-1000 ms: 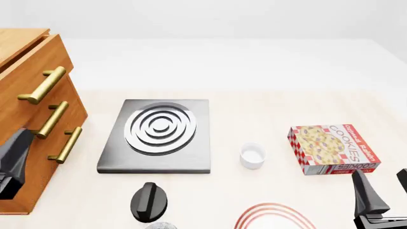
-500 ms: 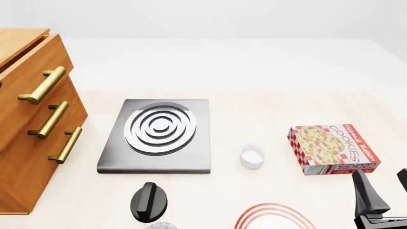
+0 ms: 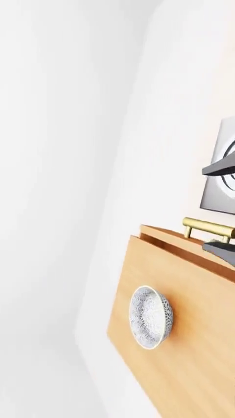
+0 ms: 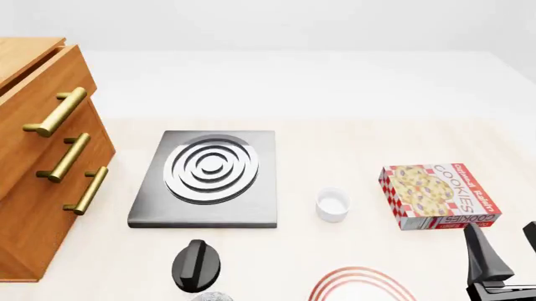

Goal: Pick the akita bowl on the wooden cabinet and place it on the plate.

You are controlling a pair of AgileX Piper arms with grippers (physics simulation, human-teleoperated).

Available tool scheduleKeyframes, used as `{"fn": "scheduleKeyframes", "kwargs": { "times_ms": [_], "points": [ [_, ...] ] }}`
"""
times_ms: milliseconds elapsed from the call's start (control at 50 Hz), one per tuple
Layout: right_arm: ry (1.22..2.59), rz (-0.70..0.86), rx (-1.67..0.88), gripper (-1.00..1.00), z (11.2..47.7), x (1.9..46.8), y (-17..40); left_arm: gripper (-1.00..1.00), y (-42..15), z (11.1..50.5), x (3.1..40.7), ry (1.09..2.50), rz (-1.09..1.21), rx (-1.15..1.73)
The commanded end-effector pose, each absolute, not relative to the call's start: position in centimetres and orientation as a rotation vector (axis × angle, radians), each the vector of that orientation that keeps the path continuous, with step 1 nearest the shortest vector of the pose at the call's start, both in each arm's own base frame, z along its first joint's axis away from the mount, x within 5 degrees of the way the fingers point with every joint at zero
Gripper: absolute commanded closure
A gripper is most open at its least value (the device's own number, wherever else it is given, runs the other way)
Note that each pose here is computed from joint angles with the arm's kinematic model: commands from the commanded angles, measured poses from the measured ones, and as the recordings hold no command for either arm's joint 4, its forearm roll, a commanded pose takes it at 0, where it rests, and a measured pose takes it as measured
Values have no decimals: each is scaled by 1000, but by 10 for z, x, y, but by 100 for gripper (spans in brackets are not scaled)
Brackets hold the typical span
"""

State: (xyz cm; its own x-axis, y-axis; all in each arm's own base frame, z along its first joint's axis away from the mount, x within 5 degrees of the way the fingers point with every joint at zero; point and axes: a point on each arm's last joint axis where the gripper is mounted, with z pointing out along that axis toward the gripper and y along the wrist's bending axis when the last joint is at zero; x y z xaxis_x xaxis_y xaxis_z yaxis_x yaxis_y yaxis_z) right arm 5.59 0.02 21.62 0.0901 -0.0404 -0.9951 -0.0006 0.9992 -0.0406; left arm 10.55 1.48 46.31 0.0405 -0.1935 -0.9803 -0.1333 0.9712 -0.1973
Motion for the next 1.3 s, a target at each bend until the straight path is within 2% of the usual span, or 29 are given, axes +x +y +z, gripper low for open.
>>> {"fn": "scheduleKeyframes", "kwargs": {
  "times_ms": [20,740,1300],
  "points": [
    [1480,-29,-33,-100,216,56,0,-100,26,473,120,1530,-36,-367],
    [1480,-30,-34,-100,216,56,0,-100,80,460,162,1455,25,-688],
    [1480,-30,-33,-100,216,56,0,-100,109,448,181,1440,71,-778]
  ]
}}
